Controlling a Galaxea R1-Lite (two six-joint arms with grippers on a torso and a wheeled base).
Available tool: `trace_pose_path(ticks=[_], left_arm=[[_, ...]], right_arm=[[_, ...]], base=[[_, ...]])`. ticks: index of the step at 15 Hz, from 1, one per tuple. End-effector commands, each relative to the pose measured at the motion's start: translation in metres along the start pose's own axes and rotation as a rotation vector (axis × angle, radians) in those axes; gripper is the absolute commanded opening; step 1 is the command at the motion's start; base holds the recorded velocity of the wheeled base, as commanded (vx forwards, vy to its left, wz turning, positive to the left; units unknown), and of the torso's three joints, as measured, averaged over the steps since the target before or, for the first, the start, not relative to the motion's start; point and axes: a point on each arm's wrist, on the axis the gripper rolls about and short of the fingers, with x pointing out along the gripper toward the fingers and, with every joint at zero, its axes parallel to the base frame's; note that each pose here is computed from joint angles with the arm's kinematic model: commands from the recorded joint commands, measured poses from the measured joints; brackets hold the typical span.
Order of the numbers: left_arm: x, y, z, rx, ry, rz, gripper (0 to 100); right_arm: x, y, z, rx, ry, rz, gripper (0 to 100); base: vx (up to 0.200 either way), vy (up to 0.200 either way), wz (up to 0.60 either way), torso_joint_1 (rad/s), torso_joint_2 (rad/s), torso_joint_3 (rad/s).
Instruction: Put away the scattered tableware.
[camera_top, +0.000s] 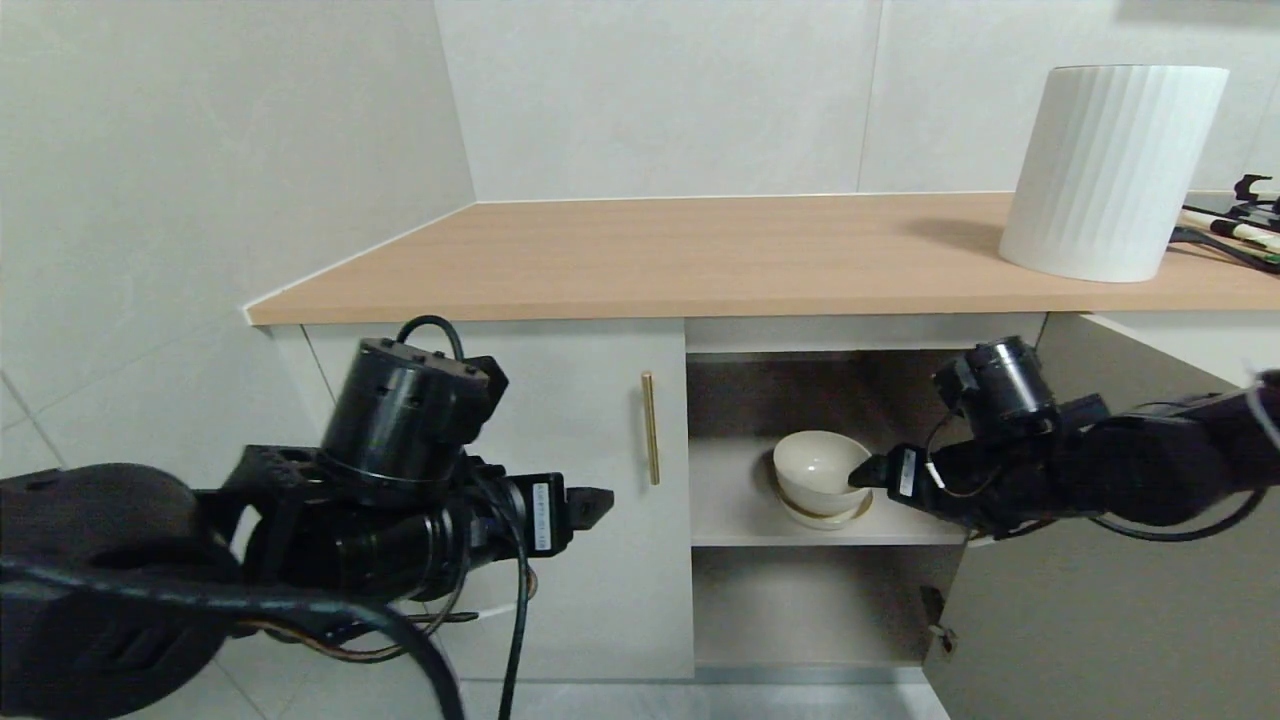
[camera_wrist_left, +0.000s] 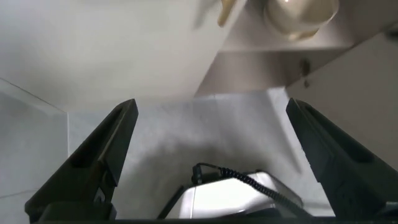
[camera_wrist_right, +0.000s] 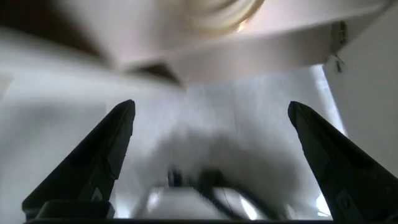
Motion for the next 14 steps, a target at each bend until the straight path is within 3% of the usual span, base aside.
trace_pose_path(ticks=[1, 6, 9, 14], left_arm=[[-0.043, 0.017, 0.006, -0.038, -0.094, -0.021, 100], [-0.077, 0.043, -0.009, -0.070, -0.110, 0.013, 100], [-0.078, 0.044, -0.011, -0.071, -0.112, 0.014, 100], [-0.073, 0.047, -0.021, -0.062, -0.071, 0.032, 100]], right_arm=[[-0.087, -0.001, -0.016, -0.080, -0.018, 0.115, 100], [-0.120, -0.013, -0.038, -0.118, 0.025, 0.170, 100], [-0.131, -0.021, -0.047, -0.163, 0.015, 0.170, 100], [-0.135, -0.022, -0.049, -0.173, 0.035, 0.160, 100]], base=[[0.000, 0.000, 0.00, 0.000, 0.00, 0.000], [0.000, 0.000, 0.00, 0.000, 0.00, 0.000], [0.000, 0.000, 0.00, 0.000, 0.00, 0.000], [-0.040, 0.000, 0.00, 0.000, 0.00, 0.001]])
